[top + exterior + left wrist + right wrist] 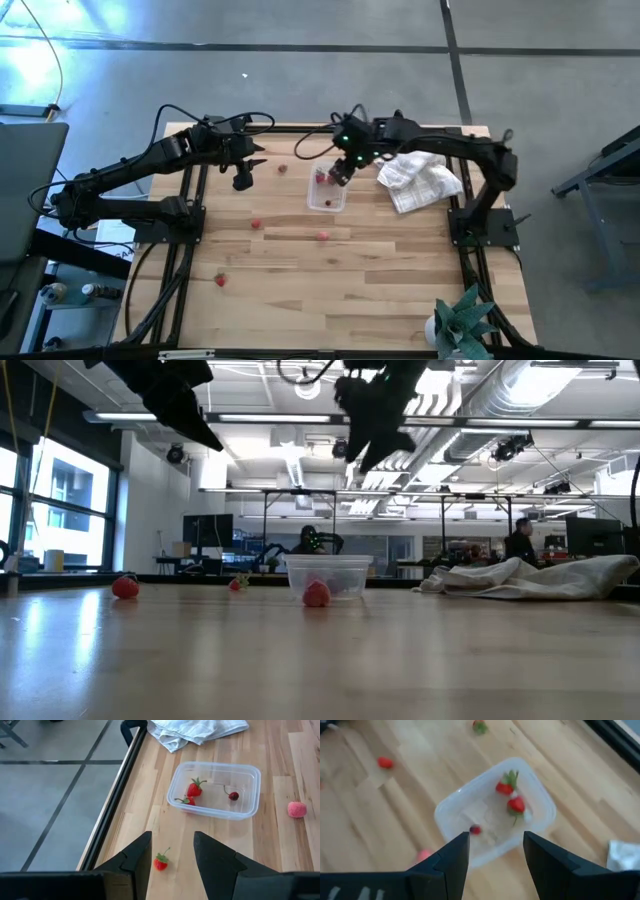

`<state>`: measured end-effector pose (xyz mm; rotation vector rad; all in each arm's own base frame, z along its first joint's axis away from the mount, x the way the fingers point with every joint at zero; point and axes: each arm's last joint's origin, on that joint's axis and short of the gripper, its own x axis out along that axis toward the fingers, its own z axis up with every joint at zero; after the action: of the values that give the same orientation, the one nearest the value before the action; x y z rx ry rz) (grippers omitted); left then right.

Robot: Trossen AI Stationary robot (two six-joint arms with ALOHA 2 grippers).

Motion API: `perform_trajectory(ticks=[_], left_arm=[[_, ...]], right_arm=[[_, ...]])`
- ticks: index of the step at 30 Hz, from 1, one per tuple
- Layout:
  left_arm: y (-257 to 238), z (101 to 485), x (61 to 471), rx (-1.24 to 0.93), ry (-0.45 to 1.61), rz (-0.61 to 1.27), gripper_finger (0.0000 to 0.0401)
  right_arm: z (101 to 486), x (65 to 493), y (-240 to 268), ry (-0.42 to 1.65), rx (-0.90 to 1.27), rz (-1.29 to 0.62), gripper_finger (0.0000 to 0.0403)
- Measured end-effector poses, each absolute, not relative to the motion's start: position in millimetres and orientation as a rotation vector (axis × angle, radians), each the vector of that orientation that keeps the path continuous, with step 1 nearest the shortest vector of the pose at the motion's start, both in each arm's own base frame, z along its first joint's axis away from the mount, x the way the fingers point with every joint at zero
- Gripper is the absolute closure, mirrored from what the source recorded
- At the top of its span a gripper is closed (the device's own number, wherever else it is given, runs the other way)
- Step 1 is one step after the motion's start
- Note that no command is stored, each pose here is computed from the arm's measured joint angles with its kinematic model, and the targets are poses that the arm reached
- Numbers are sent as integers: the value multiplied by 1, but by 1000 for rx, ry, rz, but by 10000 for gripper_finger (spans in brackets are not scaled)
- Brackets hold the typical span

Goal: Pick and placing Produce into tupperware
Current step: Put the peach into the transparent container

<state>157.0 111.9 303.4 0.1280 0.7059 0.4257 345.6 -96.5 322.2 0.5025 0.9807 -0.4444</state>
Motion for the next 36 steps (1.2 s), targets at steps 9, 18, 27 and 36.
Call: perform_trajectory(ticks=[9,18,27,36], left_arm=[[112,303,157,128,706,426,265],[112,303,157,128,706,425,265],[112,303,157,128,706,426,265],[112,303,157,128,706,426,265]], right_arm=[[343,319,-45,1051,658,-515,224],[320,343,33,1076,792,-538,224],[272,365,77,1183,767,-617,224],[236,404,81,1076,838,-568,224]])
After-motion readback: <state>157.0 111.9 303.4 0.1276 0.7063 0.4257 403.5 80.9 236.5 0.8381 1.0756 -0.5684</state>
